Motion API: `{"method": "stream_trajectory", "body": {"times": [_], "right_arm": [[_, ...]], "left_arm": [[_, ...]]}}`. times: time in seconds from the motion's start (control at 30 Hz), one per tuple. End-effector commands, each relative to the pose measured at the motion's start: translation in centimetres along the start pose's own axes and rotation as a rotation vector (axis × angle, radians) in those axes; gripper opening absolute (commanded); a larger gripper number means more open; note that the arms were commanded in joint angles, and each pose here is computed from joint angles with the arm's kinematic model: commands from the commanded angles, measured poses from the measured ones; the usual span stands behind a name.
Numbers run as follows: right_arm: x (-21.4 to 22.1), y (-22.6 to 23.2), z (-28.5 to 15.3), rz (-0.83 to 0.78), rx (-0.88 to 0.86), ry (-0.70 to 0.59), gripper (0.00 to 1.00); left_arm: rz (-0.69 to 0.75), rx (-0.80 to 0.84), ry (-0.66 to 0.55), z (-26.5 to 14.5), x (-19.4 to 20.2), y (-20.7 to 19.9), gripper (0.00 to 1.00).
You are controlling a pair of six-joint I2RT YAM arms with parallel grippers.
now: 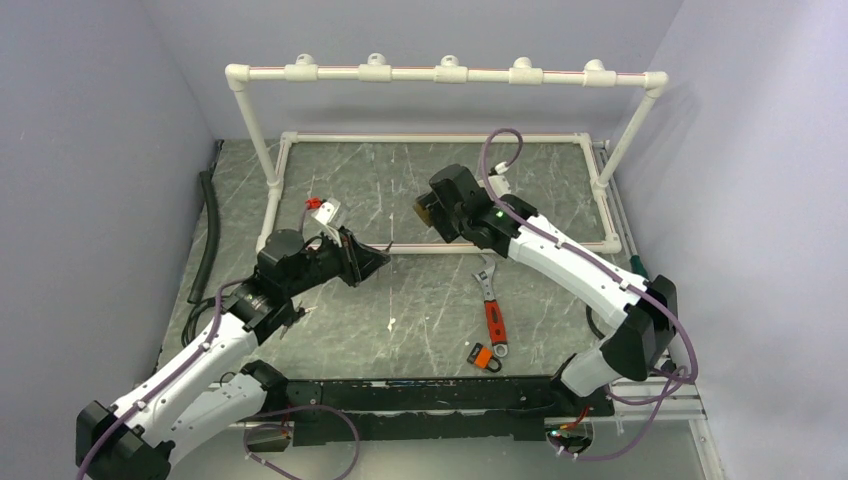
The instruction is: Unlock with the key
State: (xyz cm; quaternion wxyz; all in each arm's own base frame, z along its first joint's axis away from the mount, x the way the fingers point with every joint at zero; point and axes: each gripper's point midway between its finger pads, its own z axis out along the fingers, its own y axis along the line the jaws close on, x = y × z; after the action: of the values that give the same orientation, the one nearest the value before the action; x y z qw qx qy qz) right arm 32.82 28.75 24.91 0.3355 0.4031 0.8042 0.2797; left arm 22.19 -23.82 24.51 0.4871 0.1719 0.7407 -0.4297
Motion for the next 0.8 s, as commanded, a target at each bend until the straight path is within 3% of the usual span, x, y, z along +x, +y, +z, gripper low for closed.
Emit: {"method": "stream_trajectory", "body": {"times": [0.0,0.23,0.77], "right_arm": [[1.6,3.4,-2.4,0.038,-0.181,0.13,0.0],[4.2,3.9,-3.6,0.043,-0.246,0.276,0.0],[5.2,5.1,-4.6,0.056,-0.304,0.342,0.0]], "left_arm": [[0.064,0.026,-0.047,-0.3,-1.7,-0.8,0.0],[0.113,0.098,-0.076,-0.7,-2.6,-2.3,0.0],[0.106,0.084,-0.087,-0.6,-2.2,-1.8,0.0]]}}
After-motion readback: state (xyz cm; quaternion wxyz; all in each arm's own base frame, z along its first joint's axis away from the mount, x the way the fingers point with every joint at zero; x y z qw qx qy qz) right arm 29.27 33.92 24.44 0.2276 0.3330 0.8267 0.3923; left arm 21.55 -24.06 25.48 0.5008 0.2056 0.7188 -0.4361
